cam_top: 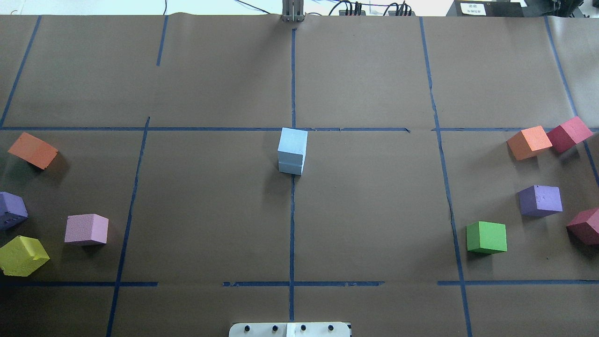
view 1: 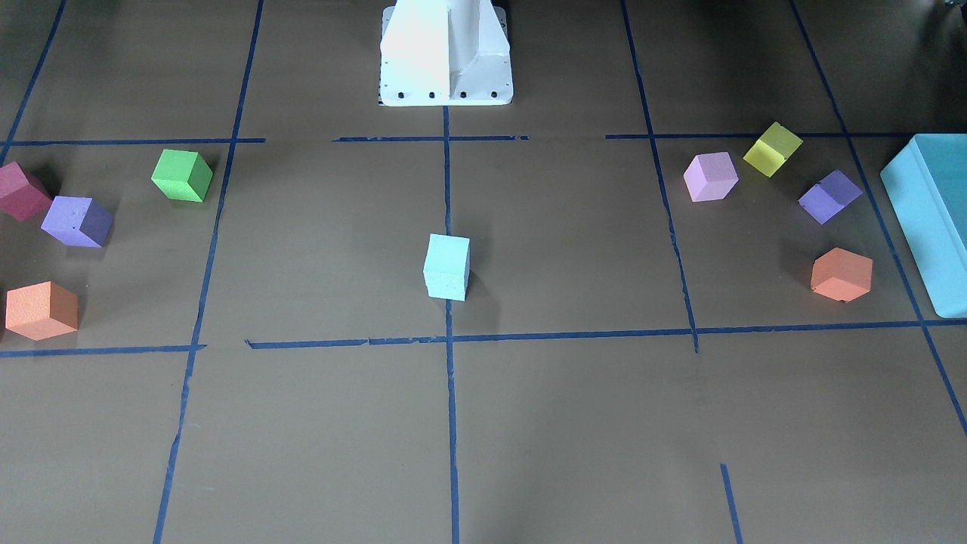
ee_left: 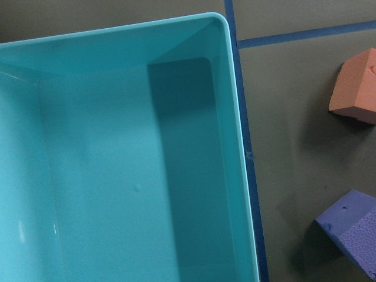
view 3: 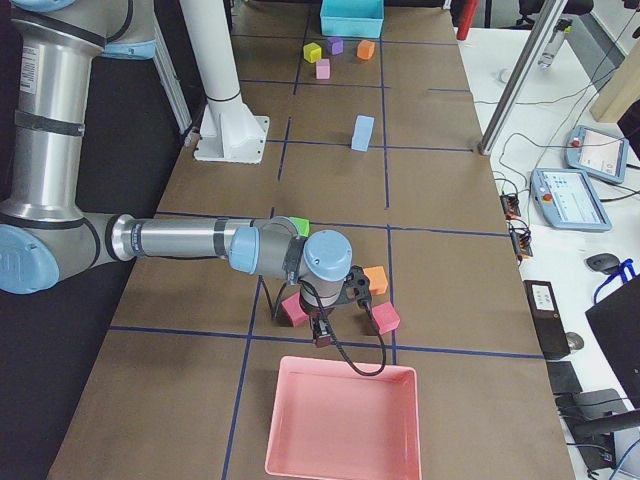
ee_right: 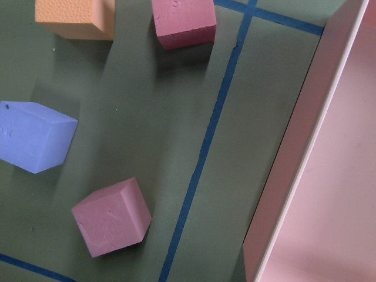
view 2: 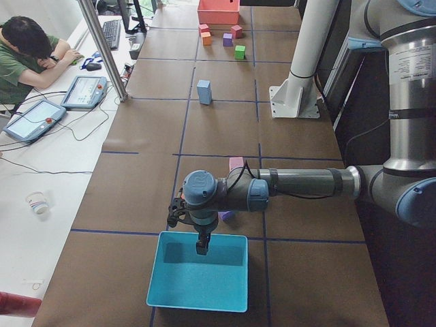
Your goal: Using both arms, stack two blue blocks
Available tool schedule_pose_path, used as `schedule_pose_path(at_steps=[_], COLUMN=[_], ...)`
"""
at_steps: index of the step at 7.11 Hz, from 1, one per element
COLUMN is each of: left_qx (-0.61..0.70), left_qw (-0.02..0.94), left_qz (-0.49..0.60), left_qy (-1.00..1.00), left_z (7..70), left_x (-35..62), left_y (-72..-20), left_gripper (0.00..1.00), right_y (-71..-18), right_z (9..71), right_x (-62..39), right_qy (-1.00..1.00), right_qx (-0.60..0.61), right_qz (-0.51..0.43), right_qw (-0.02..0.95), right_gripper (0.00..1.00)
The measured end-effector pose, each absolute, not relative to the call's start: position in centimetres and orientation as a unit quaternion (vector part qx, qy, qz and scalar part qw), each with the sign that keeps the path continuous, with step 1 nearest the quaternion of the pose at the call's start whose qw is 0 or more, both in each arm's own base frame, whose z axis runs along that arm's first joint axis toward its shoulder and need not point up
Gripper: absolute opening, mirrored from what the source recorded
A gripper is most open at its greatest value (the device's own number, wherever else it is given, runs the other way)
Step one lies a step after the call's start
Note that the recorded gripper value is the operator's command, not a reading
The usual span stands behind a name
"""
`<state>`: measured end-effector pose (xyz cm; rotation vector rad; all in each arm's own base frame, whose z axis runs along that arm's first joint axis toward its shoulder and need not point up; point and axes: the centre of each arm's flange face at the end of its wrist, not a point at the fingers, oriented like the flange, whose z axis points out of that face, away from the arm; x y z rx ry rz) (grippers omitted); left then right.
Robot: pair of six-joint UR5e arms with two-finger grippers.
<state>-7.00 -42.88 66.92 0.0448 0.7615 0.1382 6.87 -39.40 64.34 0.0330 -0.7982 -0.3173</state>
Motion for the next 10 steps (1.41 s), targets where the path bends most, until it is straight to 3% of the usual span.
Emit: schedule_pose_path(at_steps=[10], left_qx=[0.016], left_qw=[0.926], left_qz=[0.065], left_qy=[0.371], left_z=[67.37], left_x=[-7.01], left_y=[-42.78], left_gripper=[1.0], right_y=[-39.4], right_z=[64.34], right_x=[6.88], right_qy=[-0.386], right_qx=[0.016], right_qz=[-0.154], right_qw=[0.909], right_gripper=[1.0])
